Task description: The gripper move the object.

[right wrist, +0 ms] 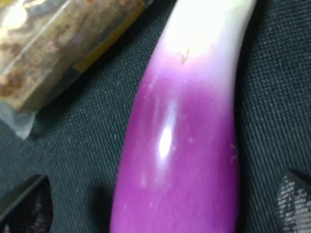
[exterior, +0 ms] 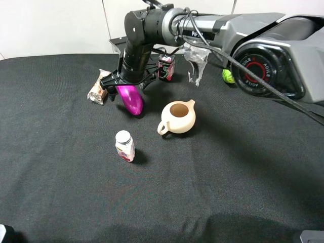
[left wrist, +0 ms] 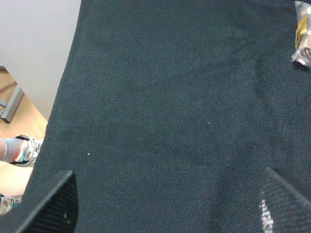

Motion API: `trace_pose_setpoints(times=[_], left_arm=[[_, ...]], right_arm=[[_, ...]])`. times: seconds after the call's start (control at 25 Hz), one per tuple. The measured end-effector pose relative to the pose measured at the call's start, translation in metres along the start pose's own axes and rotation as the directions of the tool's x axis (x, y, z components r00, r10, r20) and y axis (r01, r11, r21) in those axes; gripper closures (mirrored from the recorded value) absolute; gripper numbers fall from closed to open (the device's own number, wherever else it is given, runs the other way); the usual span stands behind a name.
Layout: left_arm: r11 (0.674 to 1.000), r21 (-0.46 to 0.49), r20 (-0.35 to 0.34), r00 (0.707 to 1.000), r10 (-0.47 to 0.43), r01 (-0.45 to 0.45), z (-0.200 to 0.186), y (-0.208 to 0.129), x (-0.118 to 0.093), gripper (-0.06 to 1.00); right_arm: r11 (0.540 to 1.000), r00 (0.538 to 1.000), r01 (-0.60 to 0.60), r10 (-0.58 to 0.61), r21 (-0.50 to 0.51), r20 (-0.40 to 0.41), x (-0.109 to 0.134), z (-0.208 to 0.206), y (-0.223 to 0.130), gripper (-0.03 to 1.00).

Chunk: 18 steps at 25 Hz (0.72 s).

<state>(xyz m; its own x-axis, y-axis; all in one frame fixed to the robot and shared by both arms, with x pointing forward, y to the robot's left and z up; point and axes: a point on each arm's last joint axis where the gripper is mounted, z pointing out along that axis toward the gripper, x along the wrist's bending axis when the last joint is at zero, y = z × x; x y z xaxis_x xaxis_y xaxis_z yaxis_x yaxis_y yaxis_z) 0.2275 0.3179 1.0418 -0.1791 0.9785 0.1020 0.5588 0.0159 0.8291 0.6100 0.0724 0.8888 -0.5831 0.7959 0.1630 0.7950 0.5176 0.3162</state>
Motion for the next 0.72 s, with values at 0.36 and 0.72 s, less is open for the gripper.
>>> trace_pose_setpoints(times=[0.36,0.72], left_arm=[[1.000,0.000,0.000,1.000,0.000,0.000,0.000,0.000,0.000,0.15],[1.000,0.000,0.000,1.000,0.000,0.000,0.000,0.000,0.000,0.15]], right_arm=[[0.997,0.994,0.053,-0.058,0.057,0.090,-0.002,-0.065,0.012,0.27],[0.998,0.989,0.032,-0.025,-0.048,0.149,-0.026,-0.143,0.026,0.27]])
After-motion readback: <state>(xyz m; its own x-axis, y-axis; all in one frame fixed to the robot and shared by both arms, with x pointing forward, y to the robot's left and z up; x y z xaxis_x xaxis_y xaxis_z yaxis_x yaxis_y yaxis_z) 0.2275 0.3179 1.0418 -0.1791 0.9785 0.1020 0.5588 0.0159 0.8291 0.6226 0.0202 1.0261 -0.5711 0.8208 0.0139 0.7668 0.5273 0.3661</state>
